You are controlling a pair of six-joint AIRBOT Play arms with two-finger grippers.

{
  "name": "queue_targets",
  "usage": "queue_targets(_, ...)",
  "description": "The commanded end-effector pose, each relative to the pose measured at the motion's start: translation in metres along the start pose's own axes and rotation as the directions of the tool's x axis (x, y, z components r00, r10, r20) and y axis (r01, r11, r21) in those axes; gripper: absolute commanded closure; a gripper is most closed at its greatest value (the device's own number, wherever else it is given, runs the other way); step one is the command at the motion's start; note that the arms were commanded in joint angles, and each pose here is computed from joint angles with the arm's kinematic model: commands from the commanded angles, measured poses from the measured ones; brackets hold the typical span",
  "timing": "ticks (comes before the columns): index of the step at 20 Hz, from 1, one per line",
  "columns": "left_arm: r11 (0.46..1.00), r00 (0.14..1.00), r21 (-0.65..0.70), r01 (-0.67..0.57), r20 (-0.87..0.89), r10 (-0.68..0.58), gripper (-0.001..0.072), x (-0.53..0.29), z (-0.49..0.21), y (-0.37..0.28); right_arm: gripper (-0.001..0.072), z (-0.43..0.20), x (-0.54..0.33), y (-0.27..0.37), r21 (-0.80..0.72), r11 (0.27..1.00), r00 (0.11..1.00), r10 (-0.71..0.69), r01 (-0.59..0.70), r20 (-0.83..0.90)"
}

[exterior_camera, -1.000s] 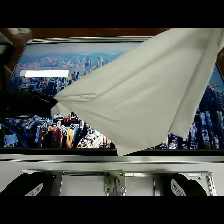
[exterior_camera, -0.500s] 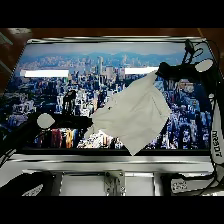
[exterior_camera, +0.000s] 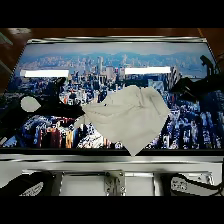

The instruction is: Fold the shirts.

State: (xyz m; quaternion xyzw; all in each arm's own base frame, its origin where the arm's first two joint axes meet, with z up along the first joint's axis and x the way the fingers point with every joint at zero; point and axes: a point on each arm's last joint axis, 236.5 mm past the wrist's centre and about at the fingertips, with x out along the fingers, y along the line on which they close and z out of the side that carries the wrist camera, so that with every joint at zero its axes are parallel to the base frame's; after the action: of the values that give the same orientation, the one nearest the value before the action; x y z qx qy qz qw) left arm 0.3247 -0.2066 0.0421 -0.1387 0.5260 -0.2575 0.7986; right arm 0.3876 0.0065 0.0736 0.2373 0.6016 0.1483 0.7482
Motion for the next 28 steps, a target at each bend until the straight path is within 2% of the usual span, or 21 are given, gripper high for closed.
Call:
queue_targets(1, 0.998, 1.0, 0.054, 0.01, -0.025, -0.008, 0.0664, -0.009, 0.001, -0.002, 0.0023, -0.111, 0.008, -0.025, 0.136, 0.988, 0.979, -0.044, 0.072, -0.2)
queue_targets(5, 0.997, 0.999, 0.08, 0.012, -0.037, -0.009, 0.0664, -0.008, -0.003, -0.003, 0.0023, -0.232, 0.095, -0.028, 0.282, 0.956, 0.952, 0.006, 0.084, -0.305)
queue_targets(7, 0.996, 0.999, 0.084, 0.013, -0.038, -0.01, 0.0664, -0.008, -0.003, -0.003, 0.0023, -0.257, 0.126, -0.013, 0.378, 0.926, 0.949, 0.108, 0.012, -0.295)
queue_targets(9, 0.996, 0.999, 0.084, 0.013, -0.038, -0.01, 0.0664, -0.008, -0.003, -0.003, 0.0023, -0.263, 0.145, -0.003, 0.413, 0.91, 0.955, 0.145, -0.026, -0.26)
queue_targets(16, 0.996, 0.999, 0.091, 0.012, -0.037, -0.009, 0.0664, -0.008, -0.002, -0.003, 0.0024, -0.241, 0.175, 0.002, 0.4, 0.916, 0.989, 0.036, 0.025, -0.143)
queue_targets(22, 0.994, 0.999, 0.105, 0.013, -0.037, -0.009, 0.0664, -0.008, -0.003, -0.003, 0.0024, -0.239, 0.183, 0.007, 0.428, 0.903, 0.992, 0.018, 0.036, -0.121)
queue_targets(27, 0.994, 0.999, 0.105, 0.013, -0.036, -0.01, 0.0663, -0.009, -0.002, -0.003, 0.0024, -0.255, 0.208, 0.015, 0.446, 0.893, 0.982, 0.03, 0.057, -0.186)
queue_targets(28, 0.994, 0.999, 0.105, 0.013, -0.037, -0.01, 0.0663, -0.009, -0.002, -0.003, 0.0098, -0.252, 0.211, 0.016, 0.461, 0.886, 0.984, 0.034, 0.051, -0.176)
